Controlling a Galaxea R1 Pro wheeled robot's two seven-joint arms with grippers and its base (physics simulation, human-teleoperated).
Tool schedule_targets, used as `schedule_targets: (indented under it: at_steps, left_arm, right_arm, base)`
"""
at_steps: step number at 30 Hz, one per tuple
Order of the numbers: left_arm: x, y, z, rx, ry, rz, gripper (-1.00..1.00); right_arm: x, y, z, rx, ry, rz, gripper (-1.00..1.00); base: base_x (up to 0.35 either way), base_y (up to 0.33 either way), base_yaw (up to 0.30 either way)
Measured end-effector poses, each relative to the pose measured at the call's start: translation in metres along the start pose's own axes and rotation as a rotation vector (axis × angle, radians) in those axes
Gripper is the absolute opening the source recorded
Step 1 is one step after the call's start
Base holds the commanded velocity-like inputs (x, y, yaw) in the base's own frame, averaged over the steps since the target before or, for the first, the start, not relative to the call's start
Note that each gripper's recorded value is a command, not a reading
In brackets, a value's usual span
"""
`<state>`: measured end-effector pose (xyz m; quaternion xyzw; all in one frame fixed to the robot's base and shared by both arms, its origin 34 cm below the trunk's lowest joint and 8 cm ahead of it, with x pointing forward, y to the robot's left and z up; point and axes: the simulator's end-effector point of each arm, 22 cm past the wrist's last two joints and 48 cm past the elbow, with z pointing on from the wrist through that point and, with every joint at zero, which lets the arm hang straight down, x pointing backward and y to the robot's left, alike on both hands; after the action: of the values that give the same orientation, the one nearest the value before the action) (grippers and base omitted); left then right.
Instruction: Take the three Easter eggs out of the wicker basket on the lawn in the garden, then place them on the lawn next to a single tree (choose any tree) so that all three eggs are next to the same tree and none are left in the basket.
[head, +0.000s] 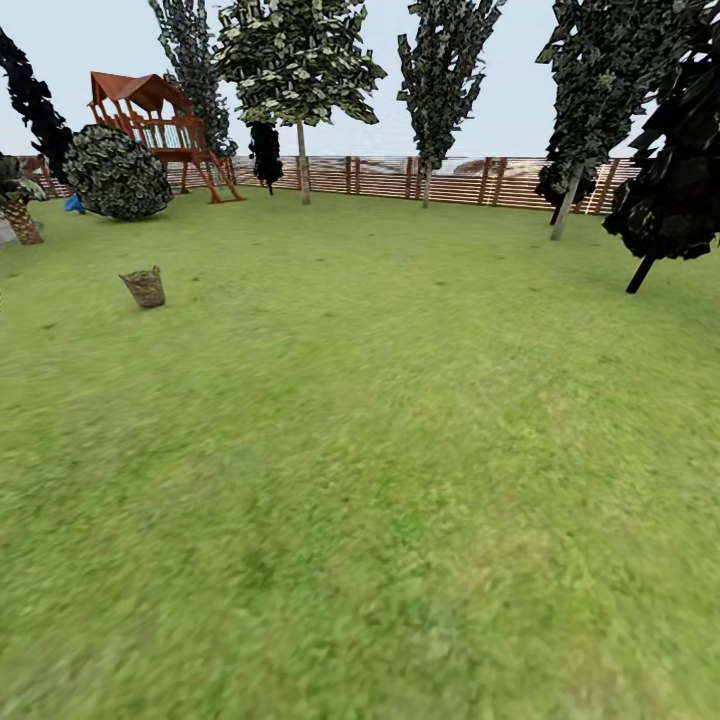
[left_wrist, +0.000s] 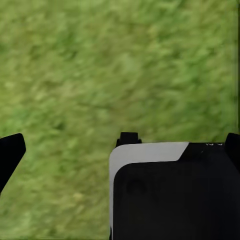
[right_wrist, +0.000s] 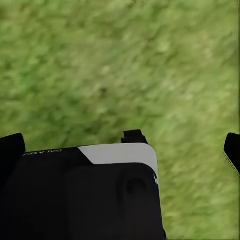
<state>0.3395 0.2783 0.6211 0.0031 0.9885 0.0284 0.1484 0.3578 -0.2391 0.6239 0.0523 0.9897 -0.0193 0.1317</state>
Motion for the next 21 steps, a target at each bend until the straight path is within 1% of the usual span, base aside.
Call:
schedule_targets:
  at_steps: [6,11,21]
  left_arm:
    - [0.0001,0.0002,0.0,0.0,0.0,0.0,1.0]
    - [0.0008,0.0002,0.0002,0.0,0.002,0.0,1.0]
    - [0.0029,0.0,0.0006,0.0,0.006,0.001,1.0]
  right_arm:
    - [0.0006,0.0001,0.0,0.0,0.003,0.0,1.0]
    - [0.0012,0.0,0.0003,0.0,0.004,-0.001,1.0]
    - [0.0032,0.0011,0.0007,-0.001,0.009,-0.003,1.0]
  base:
    - [0.311,-0.086,0.154]
    - [0.317,-0.051,0.248]
    - [0.321,-0.004,0.264]
